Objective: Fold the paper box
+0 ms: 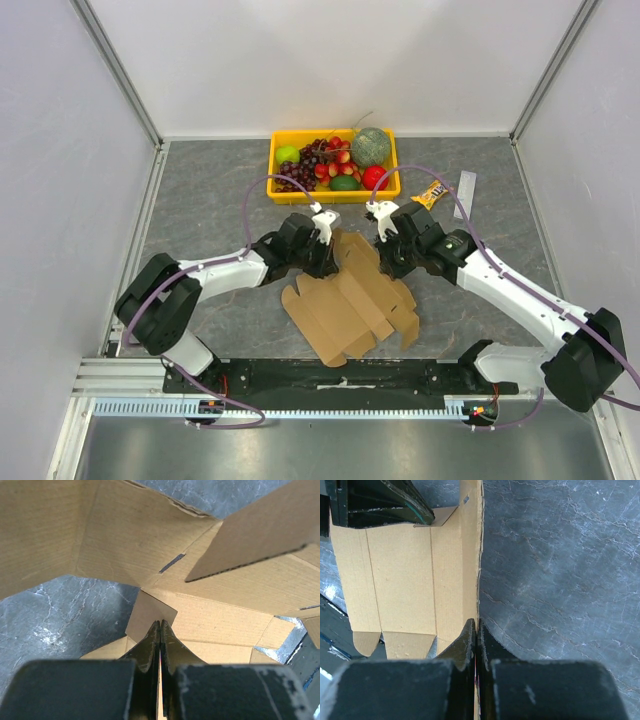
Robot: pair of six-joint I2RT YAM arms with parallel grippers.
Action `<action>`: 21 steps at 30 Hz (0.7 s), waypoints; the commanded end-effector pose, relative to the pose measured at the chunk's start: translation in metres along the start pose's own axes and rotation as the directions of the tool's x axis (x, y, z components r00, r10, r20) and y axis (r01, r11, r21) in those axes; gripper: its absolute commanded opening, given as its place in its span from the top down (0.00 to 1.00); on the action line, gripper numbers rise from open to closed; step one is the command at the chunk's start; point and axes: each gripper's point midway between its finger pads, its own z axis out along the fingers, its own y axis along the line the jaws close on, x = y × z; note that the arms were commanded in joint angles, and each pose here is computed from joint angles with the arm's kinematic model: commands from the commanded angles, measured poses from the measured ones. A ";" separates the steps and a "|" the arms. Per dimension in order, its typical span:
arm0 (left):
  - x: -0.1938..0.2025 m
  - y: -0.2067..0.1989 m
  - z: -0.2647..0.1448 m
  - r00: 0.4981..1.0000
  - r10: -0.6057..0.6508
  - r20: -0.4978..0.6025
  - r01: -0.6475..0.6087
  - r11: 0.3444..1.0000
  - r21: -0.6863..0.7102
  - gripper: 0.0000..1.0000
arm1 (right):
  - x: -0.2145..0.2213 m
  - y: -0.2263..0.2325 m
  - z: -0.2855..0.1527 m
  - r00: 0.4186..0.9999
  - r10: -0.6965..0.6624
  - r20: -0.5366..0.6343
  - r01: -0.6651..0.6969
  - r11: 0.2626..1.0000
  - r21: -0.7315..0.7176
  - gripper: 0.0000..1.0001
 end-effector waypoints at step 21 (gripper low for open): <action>-0.038 -0.010 -0.033 0.993 0.072 0.097 -0.065 0.995 -0.075 0.98 | -0.002 -0.011 0.003 1.000 -0.011 0.027 0.010 0.998 0.061 1.00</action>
